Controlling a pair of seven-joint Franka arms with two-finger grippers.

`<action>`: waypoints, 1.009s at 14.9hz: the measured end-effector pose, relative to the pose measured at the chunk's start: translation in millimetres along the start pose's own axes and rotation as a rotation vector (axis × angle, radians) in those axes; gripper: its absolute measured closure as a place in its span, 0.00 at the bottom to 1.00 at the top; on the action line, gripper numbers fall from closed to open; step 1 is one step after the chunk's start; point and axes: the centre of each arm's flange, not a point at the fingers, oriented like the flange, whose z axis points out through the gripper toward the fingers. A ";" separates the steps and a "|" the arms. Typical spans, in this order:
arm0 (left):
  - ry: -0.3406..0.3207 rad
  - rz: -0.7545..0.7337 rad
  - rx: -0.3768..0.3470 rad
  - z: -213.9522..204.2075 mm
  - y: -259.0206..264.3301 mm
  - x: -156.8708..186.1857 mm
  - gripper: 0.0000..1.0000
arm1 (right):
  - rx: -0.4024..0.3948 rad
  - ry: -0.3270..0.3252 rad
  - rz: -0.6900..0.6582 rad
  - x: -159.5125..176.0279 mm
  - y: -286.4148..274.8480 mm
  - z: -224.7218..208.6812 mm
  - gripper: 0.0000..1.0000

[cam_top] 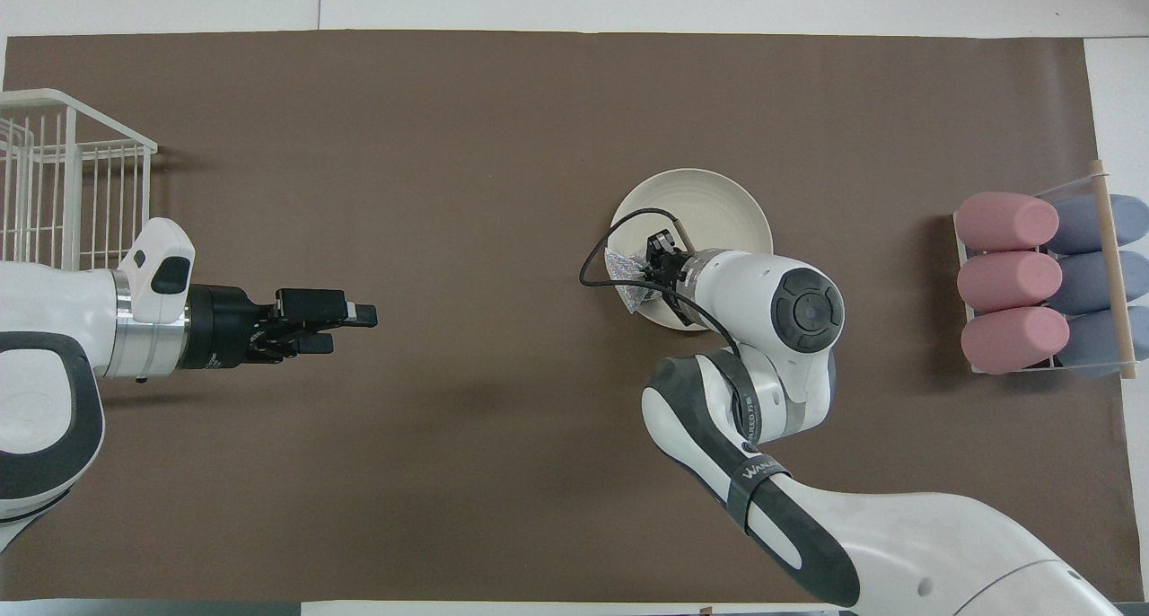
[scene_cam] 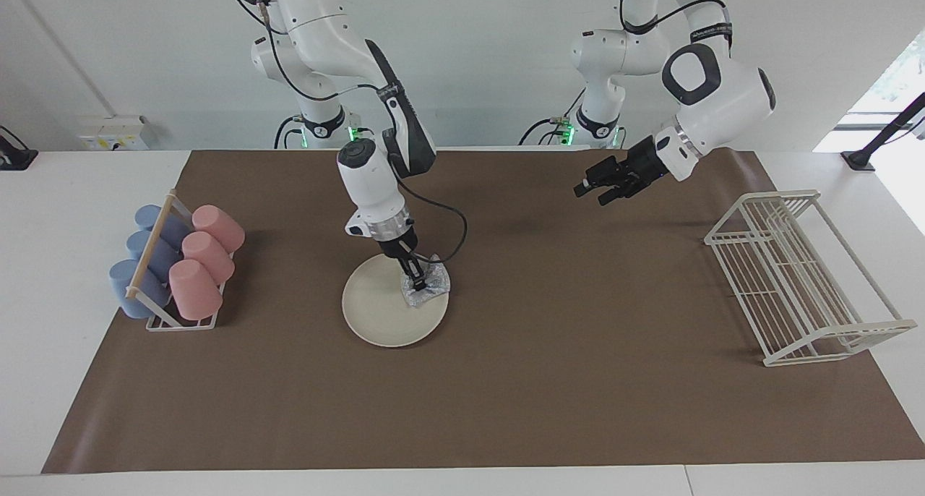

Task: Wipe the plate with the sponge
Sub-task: 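Rub the scrubber around the plate surface with the right gripper, then bring the scrubber back to the left gripper and close the left gripper on it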

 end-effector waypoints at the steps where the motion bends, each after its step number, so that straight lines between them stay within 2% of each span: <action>1: 0.001 -0.011 -0.024 0.0 1.6 0.1 0.00 | 0.000 0.000 0.001 0.3 -0.2 -0.1 0.98; 4: 0.002 -0.027 -0.054 -0.1 3.6 0.2 0.00 | 0.005 0.002 0.010 6.4 -6.6 -1.0 0.98; 6: 0.002 -0.030 -0.056 -0.1 3.7 0.2 0.00 | -0.029 -0.015 0.016 10.4 -18.0 -6.5 0.98; 8: 0.002 -0.032 -0.060 -0.1 4.0 0.2 0.00 | -0.060 -0.042 0.019 12.2 -41.1 -27.7 0.98; 10: 0.004 -0.048 -0.094 -0.3 6.3 0.4 0.00 | -0.069 -0.065 0.051 8.4 -64.6 -59.9 0.98; 13: 0.004 -0.091 -0.191 -0.9 13.2 0.6 0.00 | -0.065 -0.088 0.111 -15.1 -81.8 -104.0 0.98; 15: -0.009 -0.107 -0.246 -0.2 20.2 -1.0 0.00 | -0.075 -0.091 0.117 -49.7 -89.1 -125.8 0.98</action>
